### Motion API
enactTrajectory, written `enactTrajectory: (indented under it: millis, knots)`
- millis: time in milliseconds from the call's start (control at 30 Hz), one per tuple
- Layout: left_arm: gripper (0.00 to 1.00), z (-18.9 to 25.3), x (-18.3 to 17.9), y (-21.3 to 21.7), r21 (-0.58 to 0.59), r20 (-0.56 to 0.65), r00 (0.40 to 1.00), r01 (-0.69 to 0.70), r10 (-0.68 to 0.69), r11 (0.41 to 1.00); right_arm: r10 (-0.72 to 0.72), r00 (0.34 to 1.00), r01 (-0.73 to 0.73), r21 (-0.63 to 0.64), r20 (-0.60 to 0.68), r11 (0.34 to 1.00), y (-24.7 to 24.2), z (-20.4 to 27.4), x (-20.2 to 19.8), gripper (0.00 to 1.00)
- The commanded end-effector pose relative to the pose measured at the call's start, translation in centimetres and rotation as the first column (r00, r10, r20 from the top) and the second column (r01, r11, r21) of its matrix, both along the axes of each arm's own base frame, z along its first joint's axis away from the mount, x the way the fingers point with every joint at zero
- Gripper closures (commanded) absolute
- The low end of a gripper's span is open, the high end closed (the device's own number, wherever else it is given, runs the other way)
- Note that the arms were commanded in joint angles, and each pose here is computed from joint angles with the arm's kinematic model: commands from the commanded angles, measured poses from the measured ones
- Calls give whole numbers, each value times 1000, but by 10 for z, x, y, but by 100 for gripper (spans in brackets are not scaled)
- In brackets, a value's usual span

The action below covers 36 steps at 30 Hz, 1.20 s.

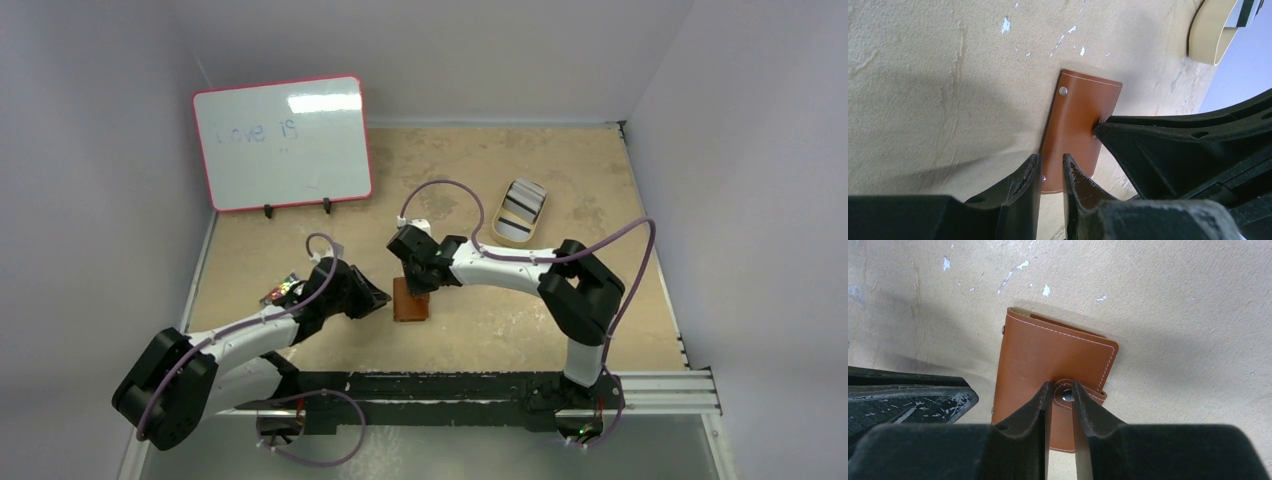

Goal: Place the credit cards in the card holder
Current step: Close the card holder at the center of the board.

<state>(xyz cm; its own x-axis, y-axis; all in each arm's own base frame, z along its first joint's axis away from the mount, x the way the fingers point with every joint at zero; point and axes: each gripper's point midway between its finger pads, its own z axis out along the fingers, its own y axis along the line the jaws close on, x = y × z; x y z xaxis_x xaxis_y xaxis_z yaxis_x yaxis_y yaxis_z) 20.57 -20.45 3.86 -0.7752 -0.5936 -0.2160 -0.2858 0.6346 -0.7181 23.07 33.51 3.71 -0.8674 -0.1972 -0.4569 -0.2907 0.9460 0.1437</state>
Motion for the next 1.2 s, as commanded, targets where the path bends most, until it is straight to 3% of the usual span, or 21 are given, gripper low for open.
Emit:
enactTrajectory:
  millis: [0,167,433,600,767,1167]
  knots:
    - [79,5,6,-2,-18,44,999,10,-9,1000,-23,999,24,-25,37,999,2,11,4,81]
    - [79,3,6,-4,-19,39,999,15,-14,1000,-12,999,12,-9,35,1000,4,12,1,92]
    - [79,-1,5,-4,-26,32,999,14,-13,1000,-15,999,15,-10,44,1000,2,18,-1,97]
    - [79,-1,-3,-15,-138,15,1000,8,-6,990,-26,998,26,-13,54,1000,-3,26,-3,87]
    - [79,-5,-9,-28,-147,8,999,32,-31,989,-34,998,35,-25,59,999,-7,28,-3,76]
    - [82,6,-10,-37,-165,42,999,36,-29,986,-47,997,53,-99,65,994,-20,13,-1,74]
